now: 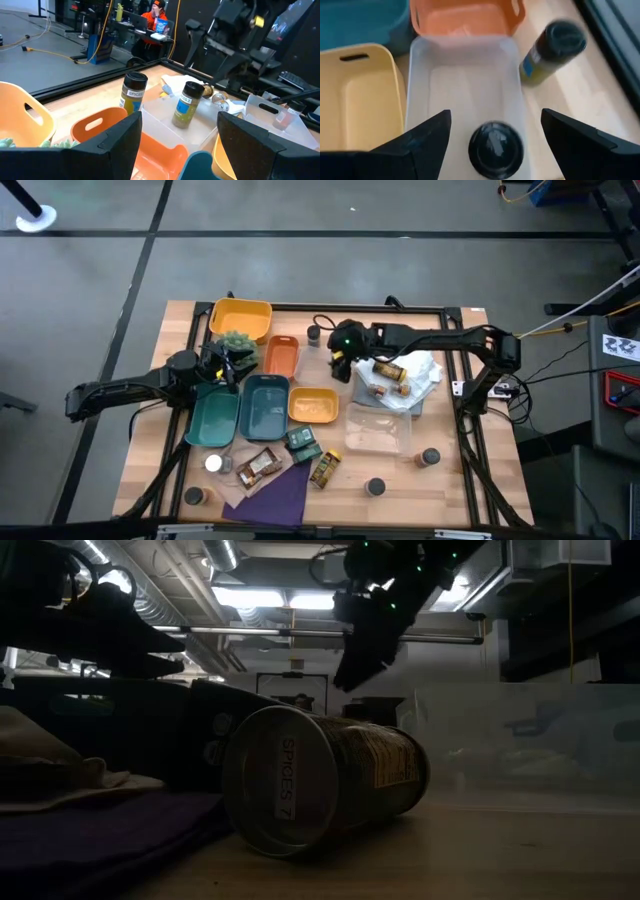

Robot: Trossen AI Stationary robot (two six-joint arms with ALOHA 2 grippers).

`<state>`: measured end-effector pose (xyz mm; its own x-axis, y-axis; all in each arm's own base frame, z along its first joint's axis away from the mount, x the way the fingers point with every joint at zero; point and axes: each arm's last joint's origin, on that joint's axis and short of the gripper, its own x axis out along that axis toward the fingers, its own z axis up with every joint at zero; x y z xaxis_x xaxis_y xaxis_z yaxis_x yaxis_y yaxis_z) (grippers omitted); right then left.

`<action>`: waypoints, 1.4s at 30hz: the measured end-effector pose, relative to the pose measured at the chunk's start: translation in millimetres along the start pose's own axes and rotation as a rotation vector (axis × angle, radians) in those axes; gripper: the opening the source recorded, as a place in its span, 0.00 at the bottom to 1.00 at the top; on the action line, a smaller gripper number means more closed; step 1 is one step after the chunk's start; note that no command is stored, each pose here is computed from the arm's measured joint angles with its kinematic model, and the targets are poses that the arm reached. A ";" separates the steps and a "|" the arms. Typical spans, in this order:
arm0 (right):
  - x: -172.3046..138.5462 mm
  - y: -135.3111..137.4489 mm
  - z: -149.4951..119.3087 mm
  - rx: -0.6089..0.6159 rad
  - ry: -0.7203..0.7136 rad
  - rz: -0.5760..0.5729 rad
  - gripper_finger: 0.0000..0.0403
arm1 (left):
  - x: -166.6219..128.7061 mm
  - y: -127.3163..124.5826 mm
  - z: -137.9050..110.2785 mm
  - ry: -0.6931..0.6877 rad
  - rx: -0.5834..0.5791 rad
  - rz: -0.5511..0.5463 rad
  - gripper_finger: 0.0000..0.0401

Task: Sort spices by type
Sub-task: Put the top black seasoning bottle into the top transparent bin

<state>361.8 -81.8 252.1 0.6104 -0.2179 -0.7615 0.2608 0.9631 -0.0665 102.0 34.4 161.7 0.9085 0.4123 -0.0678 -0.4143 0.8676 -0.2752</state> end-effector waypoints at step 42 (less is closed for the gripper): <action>86.0 -57.4 17.4 0.013 -0.224 -0.044 0.77 | 0.0 0.1 0.3 -0.004 0.019 0.005 0.63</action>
<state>412.3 -158.6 201.6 0.7490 -0.2904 -0.5955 0.2996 0.9501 -0.0866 102.0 34.5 162.0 0.9064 0.4174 -0.0647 -0.4194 0.8709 -0.2563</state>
